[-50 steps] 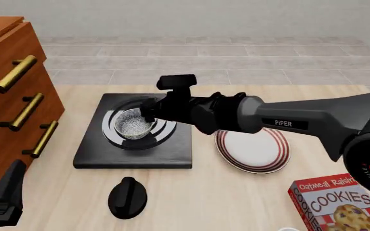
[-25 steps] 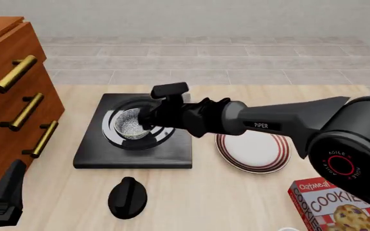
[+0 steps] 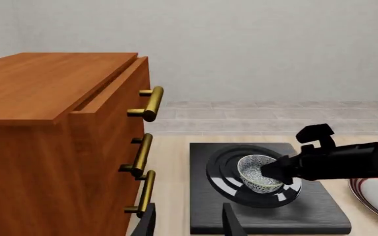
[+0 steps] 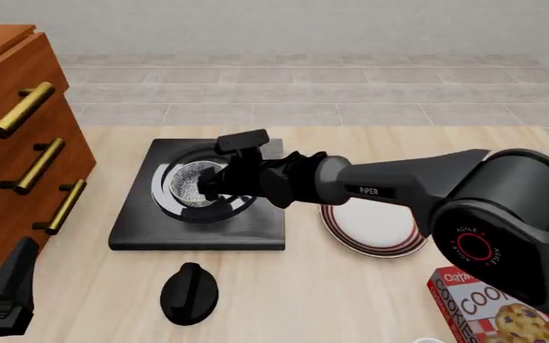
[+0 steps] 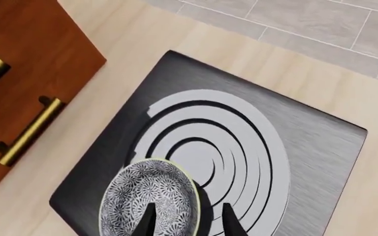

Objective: Pick the akita bowl on the stove and place it on the plate.

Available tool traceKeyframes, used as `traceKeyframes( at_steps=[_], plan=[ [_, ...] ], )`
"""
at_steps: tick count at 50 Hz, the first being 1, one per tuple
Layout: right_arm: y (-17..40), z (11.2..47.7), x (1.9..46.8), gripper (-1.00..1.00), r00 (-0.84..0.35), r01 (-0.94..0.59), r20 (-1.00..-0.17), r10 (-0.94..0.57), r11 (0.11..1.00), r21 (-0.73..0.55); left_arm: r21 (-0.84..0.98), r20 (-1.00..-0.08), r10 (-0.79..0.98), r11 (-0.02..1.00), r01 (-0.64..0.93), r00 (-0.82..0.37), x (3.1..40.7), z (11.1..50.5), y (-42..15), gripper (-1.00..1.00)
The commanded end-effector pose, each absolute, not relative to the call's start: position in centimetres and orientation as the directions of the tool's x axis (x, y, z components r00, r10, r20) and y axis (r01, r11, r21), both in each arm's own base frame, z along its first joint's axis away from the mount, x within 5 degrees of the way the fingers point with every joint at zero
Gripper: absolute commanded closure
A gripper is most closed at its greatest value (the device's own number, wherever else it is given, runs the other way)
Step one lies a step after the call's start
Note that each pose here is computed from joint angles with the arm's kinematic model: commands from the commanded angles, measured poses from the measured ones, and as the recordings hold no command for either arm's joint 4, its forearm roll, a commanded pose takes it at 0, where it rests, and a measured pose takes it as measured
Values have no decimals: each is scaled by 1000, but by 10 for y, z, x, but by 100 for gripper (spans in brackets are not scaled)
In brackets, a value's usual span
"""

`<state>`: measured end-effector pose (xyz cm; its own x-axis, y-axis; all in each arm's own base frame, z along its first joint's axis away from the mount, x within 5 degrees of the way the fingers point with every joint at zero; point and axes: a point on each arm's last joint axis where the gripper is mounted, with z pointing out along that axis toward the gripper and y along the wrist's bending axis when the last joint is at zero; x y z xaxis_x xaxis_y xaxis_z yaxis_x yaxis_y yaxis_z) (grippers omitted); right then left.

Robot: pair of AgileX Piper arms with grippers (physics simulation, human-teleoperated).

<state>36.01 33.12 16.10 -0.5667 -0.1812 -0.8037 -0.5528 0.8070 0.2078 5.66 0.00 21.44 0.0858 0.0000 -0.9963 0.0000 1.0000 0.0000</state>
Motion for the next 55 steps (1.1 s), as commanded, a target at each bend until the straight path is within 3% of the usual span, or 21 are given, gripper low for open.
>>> traceKeyframes(
  at_steps=[1, 15, 16, 39, 55],
  plan=[
    [334, 140, 359, -100, -560, -582, -789, -252, 798, 158, 0, -996, 0, 1000, 0, 86, 57, 214, 0, -100],
    [331, 144, 358, -100, -553, -584, -794, -252, 797, 155, 0, -996, 0, 1000, 0, 86, 57, 214, 0, -100],
    [331, 145, 358, 100, -551, -585, -796, -252, 796, 153, 0, -996, 0, 1000, 0, 86, 57, 214, 0, -100],
    [296, 185, 334, 100, -463, -603, -859, -219, 788, 124, 0, -996, 0, 1000, 0, 86, 57, 214, 0, -100],
    [248, 218, 323, 100, -428, -543, -897, -112, 825, 156, 0, -996, 0, 1000, 0, 86, 57, 214, 0, -100]
  ],
)
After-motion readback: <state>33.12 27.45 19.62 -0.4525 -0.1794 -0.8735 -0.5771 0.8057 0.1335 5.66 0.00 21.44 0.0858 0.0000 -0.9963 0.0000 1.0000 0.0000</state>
